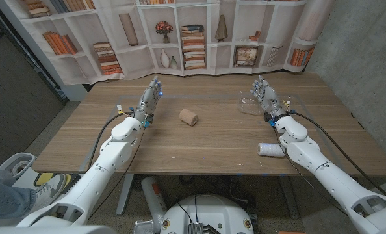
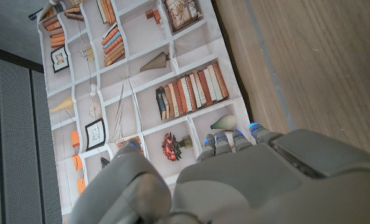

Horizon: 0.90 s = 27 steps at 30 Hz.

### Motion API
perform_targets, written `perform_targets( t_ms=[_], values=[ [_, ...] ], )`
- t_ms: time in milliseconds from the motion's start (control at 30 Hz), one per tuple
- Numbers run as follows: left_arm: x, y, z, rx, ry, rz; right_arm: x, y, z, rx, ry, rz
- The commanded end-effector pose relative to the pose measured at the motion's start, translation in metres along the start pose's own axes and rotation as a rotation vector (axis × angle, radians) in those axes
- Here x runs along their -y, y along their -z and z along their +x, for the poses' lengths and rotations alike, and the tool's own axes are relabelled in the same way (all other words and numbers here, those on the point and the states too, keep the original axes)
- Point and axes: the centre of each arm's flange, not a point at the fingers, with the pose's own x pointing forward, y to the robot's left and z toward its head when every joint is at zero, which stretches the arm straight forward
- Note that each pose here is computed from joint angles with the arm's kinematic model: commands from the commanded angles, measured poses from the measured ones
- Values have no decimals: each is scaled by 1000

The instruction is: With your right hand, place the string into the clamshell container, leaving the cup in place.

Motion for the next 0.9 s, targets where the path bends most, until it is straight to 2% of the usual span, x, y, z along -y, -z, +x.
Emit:
perform_targets(
  t_ms=[33,300,633,900],
  values=[
    [6,-10,-4,5,-6,118,1,-8,-3,14,-5,-12],
    [-1,-8,-6,11,-5,38,6,-14,-10,16,-32,-29],
    [-2,-9,-8,10,-4,40,15,-24,-23,38,-39,-42],
    [0,-8,-8,18,4,46,18,-26,-28,43,-36,-50]
  ],
)
